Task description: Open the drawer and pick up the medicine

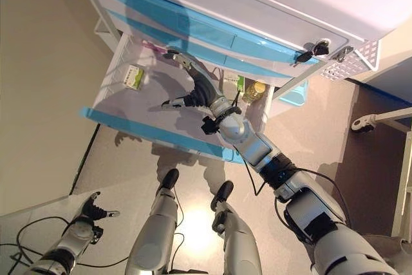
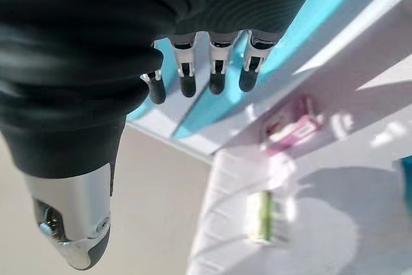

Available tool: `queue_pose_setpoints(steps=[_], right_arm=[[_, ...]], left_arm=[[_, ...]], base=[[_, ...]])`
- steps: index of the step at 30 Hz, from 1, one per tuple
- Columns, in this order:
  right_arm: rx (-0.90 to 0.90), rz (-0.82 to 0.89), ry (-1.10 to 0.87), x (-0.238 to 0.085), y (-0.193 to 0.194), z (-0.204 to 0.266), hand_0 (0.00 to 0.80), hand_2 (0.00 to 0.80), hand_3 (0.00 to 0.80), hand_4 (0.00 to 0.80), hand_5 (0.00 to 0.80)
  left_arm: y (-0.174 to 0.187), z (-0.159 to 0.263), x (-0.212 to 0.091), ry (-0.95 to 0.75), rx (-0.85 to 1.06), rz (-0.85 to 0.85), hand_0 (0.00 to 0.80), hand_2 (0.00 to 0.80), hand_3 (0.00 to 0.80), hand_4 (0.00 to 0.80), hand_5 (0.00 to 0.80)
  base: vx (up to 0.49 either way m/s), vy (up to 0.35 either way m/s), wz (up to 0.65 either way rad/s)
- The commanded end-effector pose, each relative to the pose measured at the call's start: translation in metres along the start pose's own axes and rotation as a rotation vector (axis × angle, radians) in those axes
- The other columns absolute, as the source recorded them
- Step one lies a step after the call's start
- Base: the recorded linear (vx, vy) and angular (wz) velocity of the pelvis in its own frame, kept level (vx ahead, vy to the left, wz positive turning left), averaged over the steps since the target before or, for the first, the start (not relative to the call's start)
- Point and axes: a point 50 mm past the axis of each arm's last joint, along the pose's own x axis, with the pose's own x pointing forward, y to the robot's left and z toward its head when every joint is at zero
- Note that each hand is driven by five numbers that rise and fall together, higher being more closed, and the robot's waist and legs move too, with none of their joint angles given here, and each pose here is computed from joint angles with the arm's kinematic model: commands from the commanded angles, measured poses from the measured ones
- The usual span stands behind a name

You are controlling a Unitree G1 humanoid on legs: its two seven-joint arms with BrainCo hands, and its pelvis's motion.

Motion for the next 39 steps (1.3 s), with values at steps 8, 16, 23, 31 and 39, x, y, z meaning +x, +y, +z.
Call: queue_pose_setpoints(steps=[8, 16, 23, 31, 39], right_arm=[[-0.174, -0.078, -0.004, 0.024, -0.008, 0.005, 0.000, 0.000, 0.000, 0.000, 0.000], [-0.294, -0.091, 0.057, 0.030, -0.017, -0.007, 0.000, 0.000, 0.000, 0.000, 0.000], [-0.454, -0.058, 0.104, 0.036, -0.021, -0.017, 0.000, 0.000, 0.000, 0.000, 0.000], [-0.516, 0.001, 0.141, 0.033, -0.011, -0.027, 0.000, 0.000, 0.000, 0.000, 0.000], [-0.553, 0.069, 0.184, 0.026, 0.000, -0.039, 0.000, 0.000, 0.000, 0.000, 0.000]], left_arm=[[0.000, -0.007, -0.001, 0.027, 0.010, 0.031, 0.000, 0.000, 0.000, 0.000, 0.000], [-0.002, -0.005, -0.001, 0.021, 0.025, 0.018, 0.000, 0.000, 0.000, 0.000, 0.000], [-0.003, -0.006, -0.001, 0.025, 0.032, 0.014, 0.000, 0.000, 0.000, 0.000, 0.000], [-0.006, -0.005, -0.001, 0.026, 0.028, 0.004, 0.000, 0.000, 0.000, 0.000, 0.000], [-0.010, -0.004, -0.001, 0.027, 0.022, -0.004, 0.000, 0.000, 0.000, 0.000, 0.000]], base=[[0.000, 0.000, 0.00], [0.000, 0.000, 0.00], [0.000, 0.000, 0.00], [0.000, 0.000, 0.00], [0.000, 0.000, 0.00]])
